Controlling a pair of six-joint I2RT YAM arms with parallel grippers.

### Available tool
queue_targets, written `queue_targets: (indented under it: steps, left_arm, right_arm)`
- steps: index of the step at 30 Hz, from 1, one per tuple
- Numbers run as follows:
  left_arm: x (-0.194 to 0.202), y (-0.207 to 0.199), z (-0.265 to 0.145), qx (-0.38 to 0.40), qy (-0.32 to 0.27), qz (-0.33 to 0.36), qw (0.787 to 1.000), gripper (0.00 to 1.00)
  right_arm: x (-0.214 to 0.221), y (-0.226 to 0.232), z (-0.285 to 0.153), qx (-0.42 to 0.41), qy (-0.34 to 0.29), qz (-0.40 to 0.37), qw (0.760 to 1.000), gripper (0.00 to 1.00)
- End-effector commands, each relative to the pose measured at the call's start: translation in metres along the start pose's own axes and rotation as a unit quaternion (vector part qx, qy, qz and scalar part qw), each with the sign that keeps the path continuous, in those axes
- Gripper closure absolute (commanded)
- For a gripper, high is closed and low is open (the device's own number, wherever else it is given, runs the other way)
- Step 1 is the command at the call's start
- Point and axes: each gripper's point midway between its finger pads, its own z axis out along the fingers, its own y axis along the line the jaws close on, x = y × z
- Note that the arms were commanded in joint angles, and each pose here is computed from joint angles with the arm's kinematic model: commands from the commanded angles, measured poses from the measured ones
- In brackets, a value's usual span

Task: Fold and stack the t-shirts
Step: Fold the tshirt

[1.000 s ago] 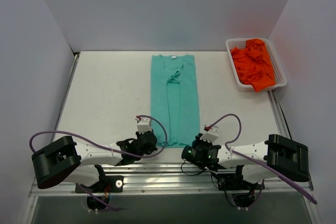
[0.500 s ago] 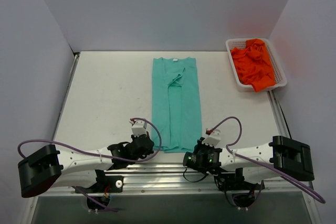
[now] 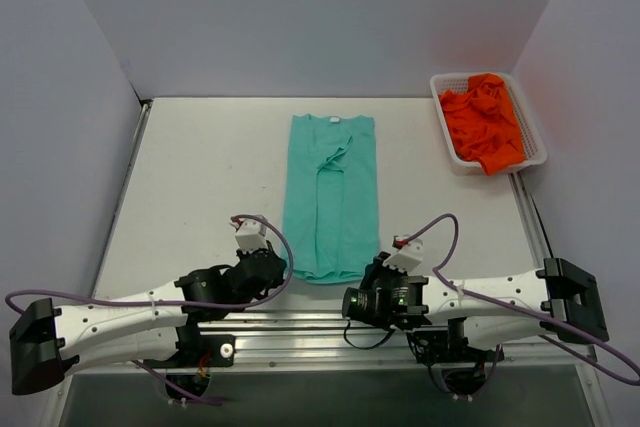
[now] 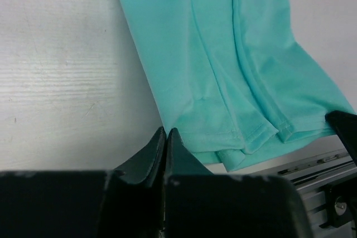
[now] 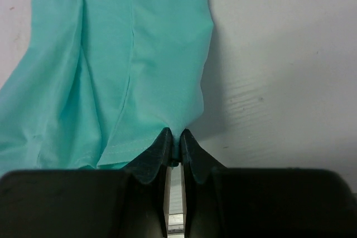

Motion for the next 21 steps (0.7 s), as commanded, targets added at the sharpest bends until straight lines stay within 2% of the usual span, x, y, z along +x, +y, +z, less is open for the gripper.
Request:
queue_targets:
  steps: [1, 6, 12, 16, 17, 21]
  left_arm:
    - [-0.03, -0.004, -0.014, -0.014, -0.031, 0.007, 0.999, 0.98]
    - [-0.058, -0.015, -0.02, -0.025, -0.059, 0.026, 0.998, 0.98]
    - [-0.105, -0.033, -0.021, -0.031, -0.1, 0.039, 0.994, 0.98]
    - [-0.134, -0.038, -0.004, -0.021, -0.118, 0.03, 0.992, 0.98]
    - [-0.144, -0.027, 0.003, -0.035, -0.124, 0.021, 0.991, 0.98]
    - [-0.158, -0.023, 0.025, -0.032, -0.119, 0.014, 0.992, 0.98]
  right_arm:
    - [-0.041, 0.004, -0.01, 0.005, -0.064, -0.023, 0.998, 1.0]
    - [-0.069, 0.021, -0.017, 0.0, -0.104, -0.033, 0.994, 1.0]
    - [-0.105, 0.037, -0.002, 0.026, -0.137, -0.034, 0.99, 1.0]
    - [-0.123, 0.049, 0.013, 0.028, -0.151, -0.021, 0.988, 1.0]
    - [-0.13, 0.045, 0.02, 0.041, -0.153, -0.038, 0.987, 1.0]
    - [-0.145, 0.05, 0.04, 0.047, -0.152, -0.028, 0.987, 1.0]
